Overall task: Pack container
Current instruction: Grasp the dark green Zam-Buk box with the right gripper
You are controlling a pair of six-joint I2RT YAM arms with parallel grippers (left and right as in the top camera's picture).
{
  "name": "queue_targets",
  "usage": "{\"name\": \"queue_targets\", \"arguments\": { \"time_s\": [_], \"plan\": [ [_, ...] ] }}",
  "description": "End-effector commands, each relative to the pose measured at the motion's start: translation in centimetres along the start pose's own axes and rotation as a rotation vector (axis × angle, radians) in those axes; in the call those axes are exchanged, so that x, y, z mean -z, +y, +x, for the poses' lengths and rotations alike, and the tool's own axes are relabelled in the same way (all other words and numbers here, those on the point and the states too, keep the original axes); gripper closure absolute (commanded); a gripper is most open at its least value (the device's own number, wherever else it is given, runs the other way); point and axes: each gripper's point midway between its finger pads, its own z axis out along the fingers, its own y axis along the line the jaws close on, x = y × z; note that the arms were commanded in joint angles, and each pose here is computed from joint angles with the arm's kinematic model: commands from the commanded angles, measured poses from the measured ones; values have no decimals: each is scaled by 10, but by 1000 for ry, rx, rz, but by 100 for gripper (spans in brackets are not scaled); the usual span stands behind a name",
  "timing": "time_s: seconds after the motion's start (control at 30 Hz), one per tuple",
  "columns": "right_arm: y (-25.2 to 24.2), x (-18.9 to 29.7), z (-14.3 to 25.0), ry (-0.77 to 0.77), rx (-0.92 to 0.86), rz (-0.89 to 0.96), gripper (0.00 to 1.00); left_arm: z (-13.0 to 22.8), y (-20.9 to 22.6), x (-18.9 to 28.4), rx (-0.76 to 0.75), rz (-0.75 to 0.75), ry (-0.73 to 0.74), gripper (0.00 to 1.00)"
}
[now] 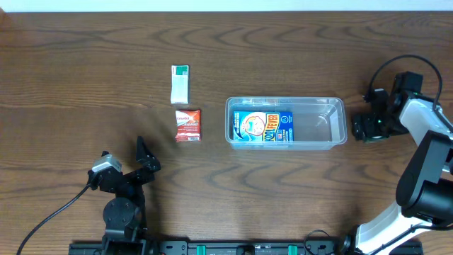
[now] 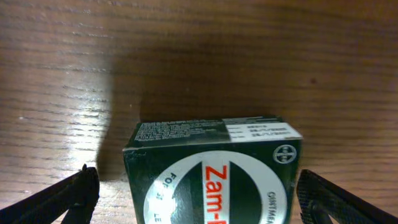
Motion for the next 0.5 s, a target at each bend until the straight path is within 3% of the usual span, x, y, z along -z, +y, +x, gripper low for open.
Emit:
{"name": "queue_targets", "arguments": {
  "time_s": [0.0,0.23,0.43,0.47],
  "plan": [
    [1,-6,4,9,-13,-11,1,15,8,-1,-33,-29,38,2],
    [1,-6,3,8,-39,-11,16,15,8,-1,-33,-29,38,2],
    [1,-5,1,0,-97,-8,57,15,8,-1,-33,-29,38,2],
    [0,-5,0,-2,-112,-7,57,15,8,-1,-33,-29,38,2]
  ]
}}
